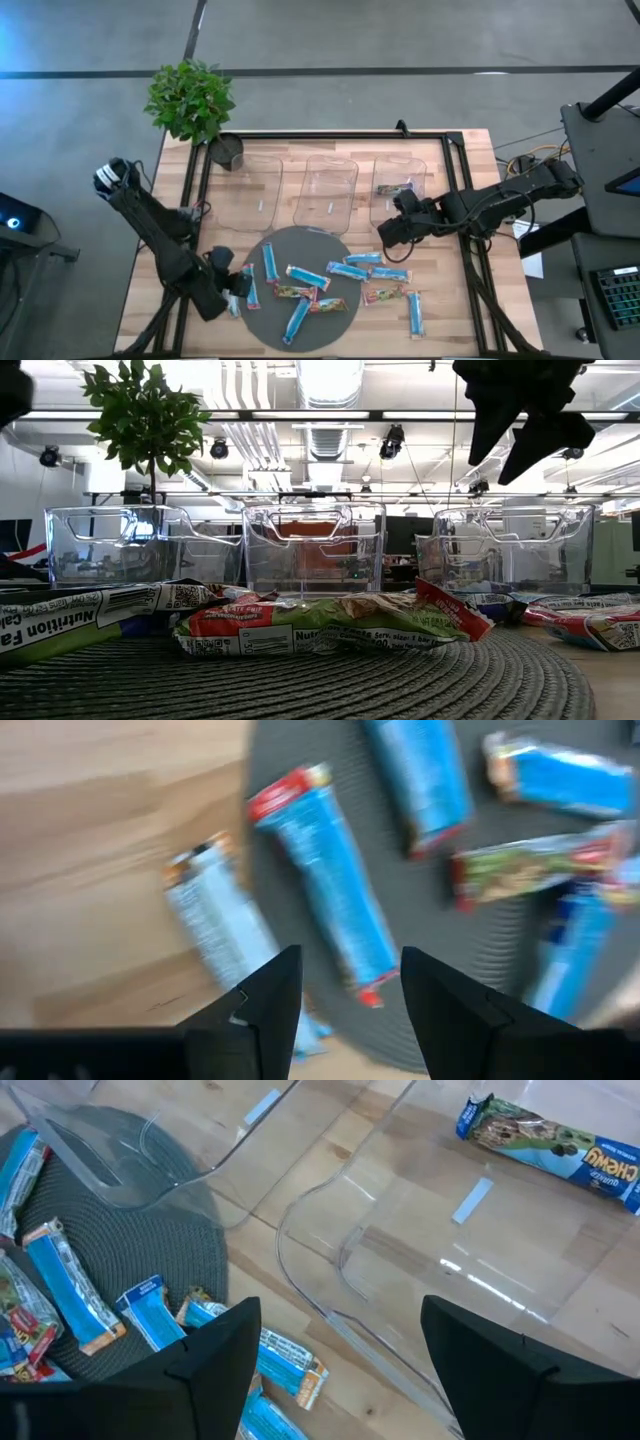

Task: Pick and place Granola Bars by type
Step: Put the yellow granola bar into the left transparent bin

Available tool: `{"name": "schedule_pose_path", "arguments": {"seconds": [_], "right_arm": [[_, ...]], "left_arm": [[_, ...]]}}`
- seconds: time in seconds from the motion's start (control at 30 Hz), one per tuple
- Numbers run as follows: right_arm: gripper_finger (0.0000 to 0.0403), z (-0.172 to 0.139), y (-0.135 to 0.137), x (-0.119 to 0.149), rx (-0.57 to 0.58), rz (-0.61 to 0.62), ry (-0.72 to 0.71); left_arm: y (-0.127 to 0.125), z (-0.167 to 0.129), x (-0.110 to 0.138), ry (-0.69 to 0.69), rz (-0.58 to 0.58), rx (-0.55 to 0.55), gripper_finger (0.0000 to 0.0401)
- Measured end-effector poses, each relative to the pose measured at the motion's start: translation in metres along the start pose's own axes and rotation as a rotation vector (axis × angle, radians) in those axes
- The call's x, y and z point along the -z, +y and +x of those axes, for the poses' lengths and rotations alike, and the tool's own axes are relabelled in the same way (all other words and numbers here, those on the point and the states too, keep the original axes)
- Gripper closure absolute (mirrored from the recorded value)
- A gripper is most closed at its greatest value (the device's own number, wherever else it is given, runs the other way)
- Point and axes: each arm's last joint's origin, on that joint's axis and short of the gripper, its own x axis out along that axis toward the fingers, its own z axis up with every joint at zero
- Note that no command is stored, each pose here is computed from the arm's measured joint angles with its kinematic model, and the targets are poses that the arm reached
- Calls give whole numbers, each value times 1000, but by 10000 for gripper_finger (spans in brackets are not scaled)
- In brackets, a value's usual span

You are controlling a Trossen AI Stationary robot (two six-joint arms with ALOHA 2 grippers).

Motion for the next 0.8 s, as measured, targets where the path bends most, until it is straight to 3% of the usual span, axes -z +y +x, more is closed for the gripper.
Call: {"name": "schedule_pose_path", "arguments": {"seconds": [0.2,0.43,0.8], "right_arm": [[138,0,0,0,-4,-18,-1],[138,0,0,0,-5,-35,-1],[138,0,0,0,-5,-44,-1]], "left_arm": [[-8,11,15,-37,0,-185,246],[-10,27,25,-36,-52,-259,246],[-2,43,22,-53,-84,-339,246]]}}
